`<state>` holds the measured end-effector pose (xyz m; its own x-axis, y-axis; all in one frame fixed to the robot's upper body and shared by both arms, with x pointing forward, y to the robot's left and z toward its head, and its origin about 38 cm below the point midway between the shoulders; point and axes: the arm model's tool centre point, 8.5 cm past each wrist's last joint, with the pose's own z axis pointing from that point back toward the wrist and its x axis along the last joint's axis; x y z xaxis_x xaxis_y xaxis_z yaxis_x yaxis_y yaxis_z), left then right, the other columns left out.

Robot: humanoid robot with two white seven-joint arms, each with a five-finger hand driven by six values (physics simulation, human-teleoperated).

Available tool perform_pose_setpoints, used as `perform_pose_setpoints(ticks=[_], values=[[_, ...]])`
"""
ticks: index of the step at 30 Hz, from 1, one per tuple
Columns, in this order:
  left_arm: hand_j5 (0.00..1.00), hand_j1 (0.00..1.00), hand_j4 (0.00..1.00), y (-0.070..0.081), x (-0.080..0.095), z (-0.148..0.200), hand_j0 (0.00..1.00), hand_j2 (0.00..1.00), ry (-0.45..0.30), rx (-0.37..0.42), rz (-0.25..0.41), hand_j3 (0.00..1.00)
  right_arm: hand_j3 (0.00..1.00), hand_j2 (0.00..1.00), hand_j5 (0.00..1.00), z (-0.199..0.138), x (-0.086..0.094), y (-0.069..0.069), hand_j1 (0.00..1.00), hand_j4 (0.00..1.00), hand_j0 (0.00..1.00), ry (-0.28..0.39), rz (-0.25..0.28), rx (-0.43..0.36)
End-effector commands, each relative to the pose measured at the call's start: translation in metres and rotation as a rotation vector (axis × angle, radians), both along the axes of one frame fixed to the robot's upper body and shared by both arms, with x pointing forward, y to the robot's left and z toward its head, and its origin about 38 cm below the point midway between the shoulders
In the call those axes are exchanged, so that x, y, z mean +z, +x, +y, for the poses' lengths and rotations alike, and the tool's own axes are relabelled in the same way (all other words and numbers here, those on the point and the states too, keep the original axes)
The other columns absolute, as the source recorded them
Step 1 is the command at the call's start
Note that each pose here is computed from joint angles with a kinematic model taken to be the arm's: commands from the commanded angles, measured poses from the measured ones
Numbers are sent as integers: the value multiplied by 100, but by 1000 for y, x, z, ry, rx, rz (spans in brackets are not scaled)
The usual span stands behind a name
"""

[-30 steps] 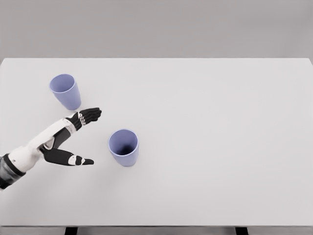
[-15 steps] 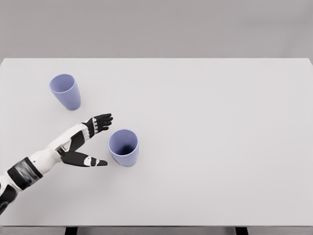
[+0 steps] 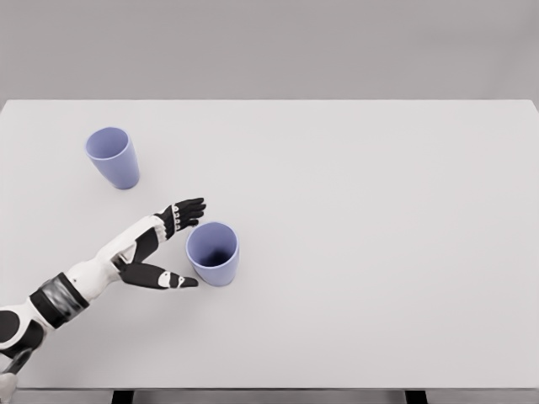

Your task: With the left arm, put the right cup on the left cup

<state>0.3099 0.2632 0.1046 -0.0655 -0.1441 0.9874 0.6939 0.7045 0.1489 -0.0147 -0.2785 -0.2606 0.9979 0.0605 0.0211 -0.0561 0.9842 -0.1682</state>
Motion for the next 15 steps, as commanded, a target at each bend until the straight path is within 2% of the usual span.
perform_pose_setpoints(ticks=[1,4,15], values=[[100,100,100,1,-2,-3,100,100,-13,4,3,100,100,100,100,0,0,0,100,100,100,0,0,0],[100,100,100,5,-4,-3,100,100,-16,14,5,100,100,100,100,0,0,0,100,100,100,0,0,0],[100,100,100,4,-9,-9,100,100,-33,13,18,100,100,100,100,0,0,0,100,100,100,0,0,0]])
